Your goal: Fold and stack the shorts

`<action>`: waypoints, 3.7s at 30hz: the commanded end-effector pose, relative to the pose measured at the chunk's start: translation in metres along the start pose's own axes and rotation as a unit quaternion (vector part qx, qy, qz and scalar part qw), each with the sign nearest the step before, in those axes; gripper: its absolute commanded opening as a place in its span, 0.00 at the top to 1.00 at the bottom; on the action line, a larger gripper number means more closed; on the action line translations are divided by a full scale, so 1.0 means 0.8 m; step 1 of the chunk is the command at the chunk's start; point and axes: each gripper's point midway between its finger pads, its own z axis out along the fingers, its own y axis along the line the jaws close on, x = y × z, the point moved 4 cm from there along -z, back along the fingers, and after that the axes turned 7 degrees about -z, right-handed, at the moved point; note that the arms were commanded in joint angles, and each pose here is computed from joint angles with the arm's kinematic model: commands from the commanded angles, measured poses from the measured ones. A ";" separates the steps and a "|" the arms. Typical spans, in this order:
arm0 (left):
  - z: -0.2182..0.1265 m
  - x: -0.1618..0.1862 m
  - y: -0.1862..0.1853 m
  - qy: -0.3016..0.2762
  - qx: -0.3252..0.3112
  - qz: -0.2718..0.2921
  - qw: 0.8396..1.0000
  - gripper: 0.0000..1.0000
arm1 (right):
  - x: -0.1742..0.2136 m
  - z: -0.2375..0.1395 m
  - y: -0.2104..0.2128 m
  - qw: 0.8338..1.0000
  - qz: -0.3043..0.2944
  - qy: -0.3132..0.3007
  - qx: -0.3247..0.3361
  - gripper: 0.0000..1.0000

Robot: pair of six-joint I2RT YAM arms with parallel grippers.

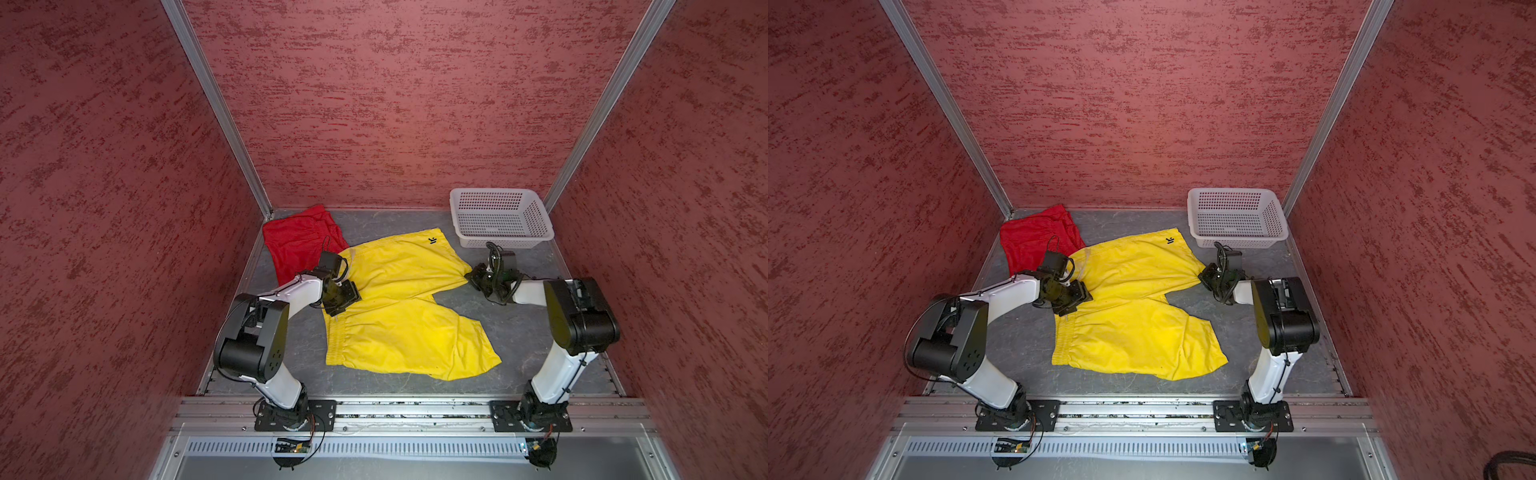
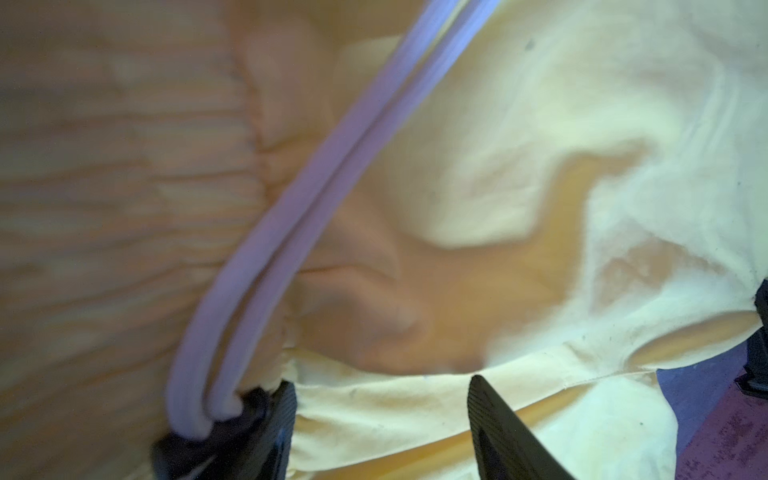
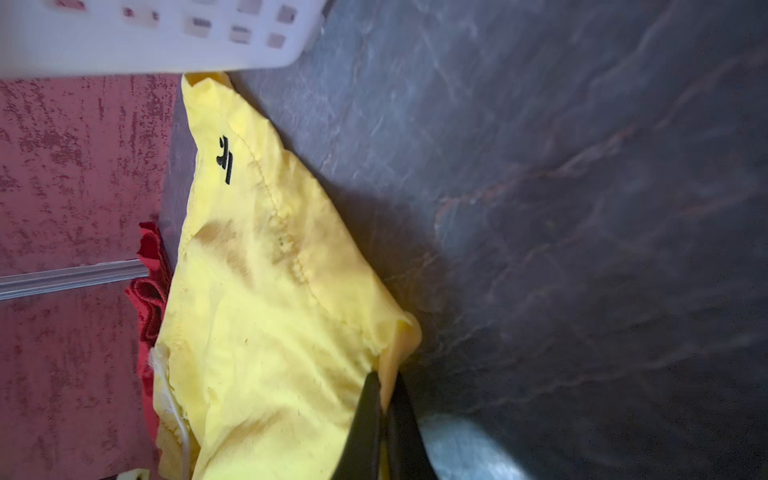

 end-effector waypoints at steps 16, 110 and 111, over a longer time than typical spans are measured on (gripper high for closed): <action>-0.057 0.038 -0.047 -0.003 -0.006 0.058 0.998 0.20 | 0.098 -0.114 -0.022 0.981 -0.123 0.102 0.112 0.50; 0.006 0.100 0.020 0.059 -0.123 0.075 0.988 0.25 | -0.021 -0.048 -0.011 0.993 -0.064 -0.052 0.087 0.76; -0.009 0.096 0.001 0.044 -0.108 0.087 0.989 0.18 | -0.019 -0.062 0.000 0.991 -0.080 -0.053 0.090 0.75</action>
